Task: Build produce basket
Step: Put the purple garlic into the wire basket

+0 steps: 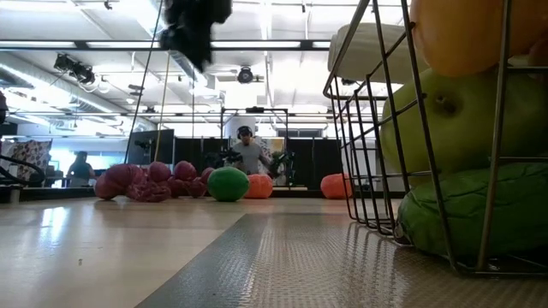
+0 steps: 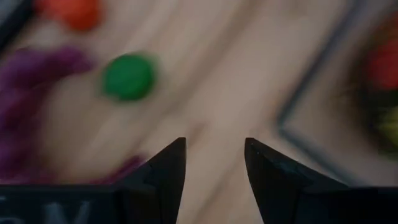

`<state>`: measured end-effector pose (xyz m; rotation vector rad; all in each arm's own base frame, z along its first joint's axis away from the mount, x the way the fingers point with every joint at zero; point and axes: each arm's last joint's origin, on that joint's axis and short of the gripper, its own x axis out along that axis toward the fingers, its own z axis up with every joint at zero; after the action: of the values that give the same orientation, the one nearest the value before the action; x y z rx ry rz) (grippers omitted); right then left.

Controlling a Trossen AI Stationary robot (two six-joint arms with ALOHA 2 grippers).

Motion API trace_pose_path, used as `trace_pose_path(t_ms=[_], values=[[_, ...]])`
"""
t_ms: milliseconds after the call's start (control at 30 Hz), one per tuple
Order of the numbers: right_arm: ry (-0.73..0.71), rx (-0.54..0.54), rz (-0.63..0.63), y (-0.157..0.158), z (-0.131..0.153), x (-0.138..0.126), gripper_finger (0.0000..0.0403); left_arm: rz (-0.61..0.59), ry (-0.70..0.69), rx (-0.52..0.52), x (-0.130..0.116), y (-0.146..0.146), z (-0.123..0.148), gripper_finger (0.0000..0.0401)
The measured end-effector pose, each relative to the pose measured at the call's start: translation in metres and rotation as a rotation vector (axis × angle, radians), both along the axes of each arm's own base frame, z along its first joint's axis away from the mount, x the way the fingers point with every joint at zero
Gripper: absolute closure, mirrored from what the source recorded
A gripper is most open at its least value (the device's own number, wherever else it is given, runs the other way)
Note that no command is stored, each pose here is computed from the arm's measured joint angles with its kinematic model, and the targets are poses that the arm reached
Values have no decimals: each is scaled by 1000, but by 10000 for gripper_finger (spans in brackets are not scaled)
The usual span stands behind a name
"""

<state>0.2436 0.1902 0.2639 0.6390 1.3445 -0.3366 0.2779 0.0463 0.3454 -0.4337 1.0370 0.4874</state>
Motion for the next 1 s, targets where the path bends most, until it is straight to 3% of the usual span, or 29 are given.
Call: trace_pose_path(t_ms=[133, 333, 567, 767, 1000], values=[[-26, -24, -69, -5, 7, -4, 152, 81, 156, 90, -14, 11, -5, 227], [-103, -107, -152, -23, 30, -22, 143, 185, 180, 84, -22, 38, -6, 234], [-310, -162, -243, -43, 58, -34, 143, 340, 281, 45, -29, 79, -22, 237], [-392, -161, -275, -50, 70, -39, 142, 385, 382, -13, -18, 99, -49, 200], [-398, -175, -308, -54, 71, -39, 143, 405, 560, 67, -3, 126, -91, 142]])
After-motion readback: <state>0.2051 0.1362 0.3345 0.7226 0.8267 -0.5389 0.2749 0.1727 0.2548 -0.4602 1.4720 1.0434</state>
